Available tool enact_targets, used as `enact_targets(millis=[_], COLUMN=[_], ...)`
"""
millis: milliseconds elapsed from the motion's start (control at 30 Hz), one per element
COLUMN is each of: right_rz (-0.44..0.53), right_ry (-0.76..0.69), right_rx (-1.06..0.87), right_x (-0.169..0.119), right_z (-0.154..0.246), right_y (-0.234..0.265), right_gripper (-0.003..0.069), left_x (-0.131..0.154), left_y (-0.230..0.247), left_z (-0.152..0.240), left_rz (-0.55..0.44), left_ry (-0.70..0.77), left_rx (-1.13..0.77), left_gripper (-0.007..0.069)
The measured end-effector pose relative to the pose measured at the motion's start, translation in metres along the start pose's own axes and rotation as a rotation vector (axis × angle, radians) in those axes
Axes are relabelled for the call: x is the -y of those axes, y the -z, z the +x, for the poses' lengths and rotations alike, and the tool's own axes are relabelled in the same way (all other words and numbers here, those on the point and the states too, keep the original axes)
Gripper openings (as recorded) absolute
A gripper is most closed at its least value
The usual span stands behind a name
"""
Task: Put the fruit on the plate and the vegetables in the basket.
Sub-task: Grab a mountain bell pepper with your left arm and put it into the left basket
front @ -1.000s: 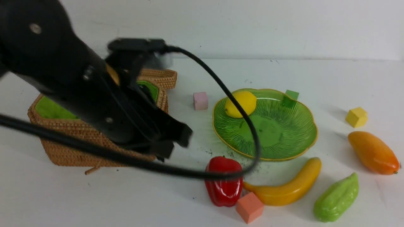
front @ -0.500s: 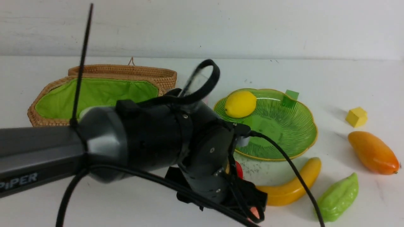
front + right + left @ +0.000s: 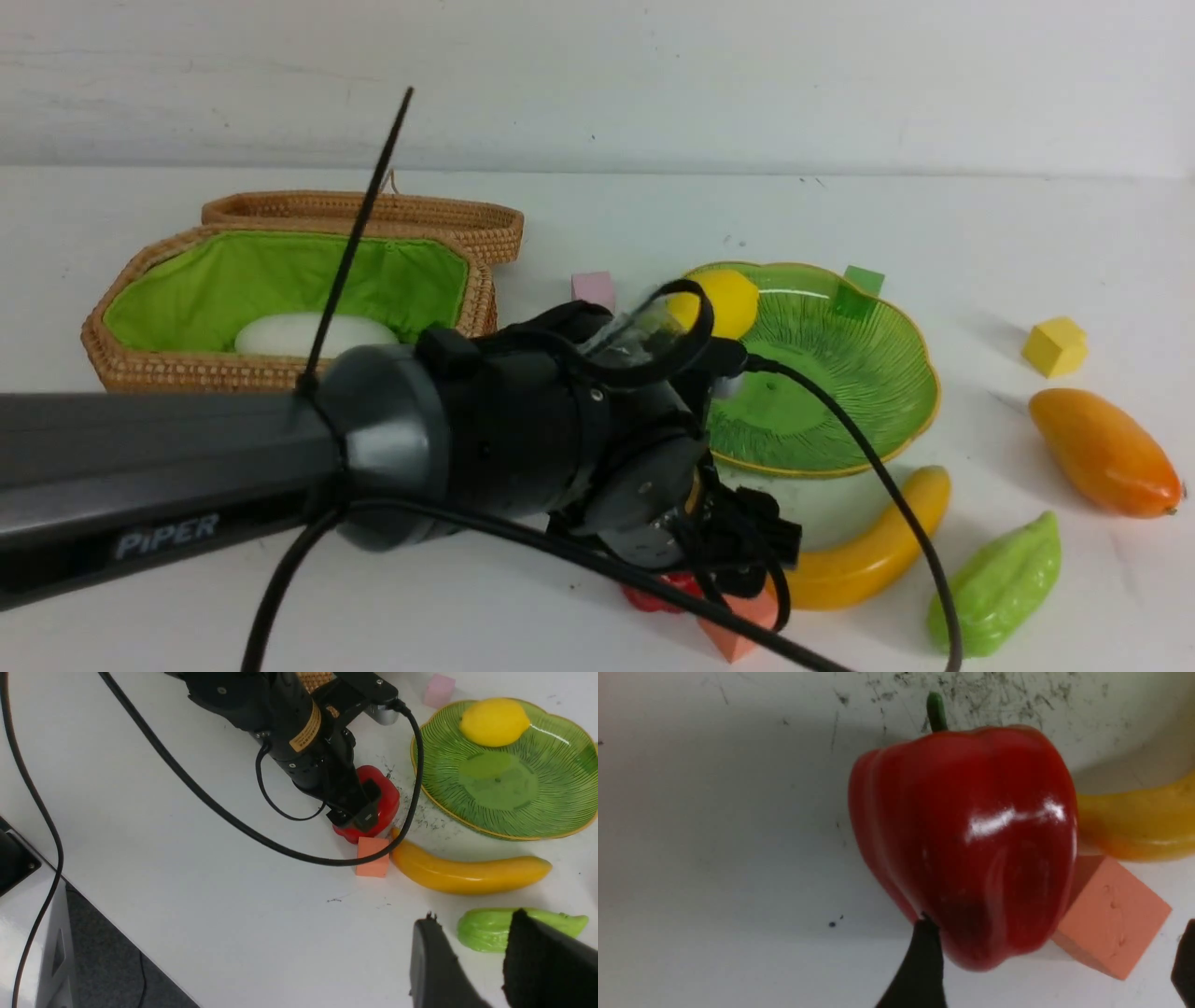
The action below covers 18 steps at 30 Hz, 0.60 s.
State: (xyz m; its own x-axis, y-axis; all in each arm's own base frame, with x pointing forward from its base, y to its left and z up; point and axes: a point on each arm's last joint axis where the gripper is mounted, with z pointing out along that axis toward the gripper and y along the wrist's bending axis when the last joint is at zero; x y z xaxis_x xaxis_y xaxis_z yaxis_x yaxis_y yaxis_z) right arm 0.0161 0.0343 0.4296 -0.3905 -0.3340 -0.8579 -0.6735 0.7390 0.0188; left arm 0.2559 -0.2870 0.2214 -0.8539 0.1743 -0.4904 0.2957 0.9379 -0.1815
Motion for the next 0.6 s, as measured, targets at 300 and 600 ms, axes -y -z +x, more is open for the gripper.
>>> enact_targets(millis=[300, 600], right_rz=[0.001, 0.000], right_ry=[0.004, 0.004], right_rx=[0.000, 0.000], right_x=[0.000, 0.000], right_z=[0.000, 0.000], right_y=[0.000, 0.000], right_gripper=[0.0235, 0.0235], left_x=[-0.003, -0.001], left_y=[-0.019, -0.027], left_z=[0.003, 0.001], left_rz=[-0.051, -0.030], left_ry=[0.013, 0.017], left_rx=[0.000, 0.033], left_gripper=[0.0642, 0.0629])
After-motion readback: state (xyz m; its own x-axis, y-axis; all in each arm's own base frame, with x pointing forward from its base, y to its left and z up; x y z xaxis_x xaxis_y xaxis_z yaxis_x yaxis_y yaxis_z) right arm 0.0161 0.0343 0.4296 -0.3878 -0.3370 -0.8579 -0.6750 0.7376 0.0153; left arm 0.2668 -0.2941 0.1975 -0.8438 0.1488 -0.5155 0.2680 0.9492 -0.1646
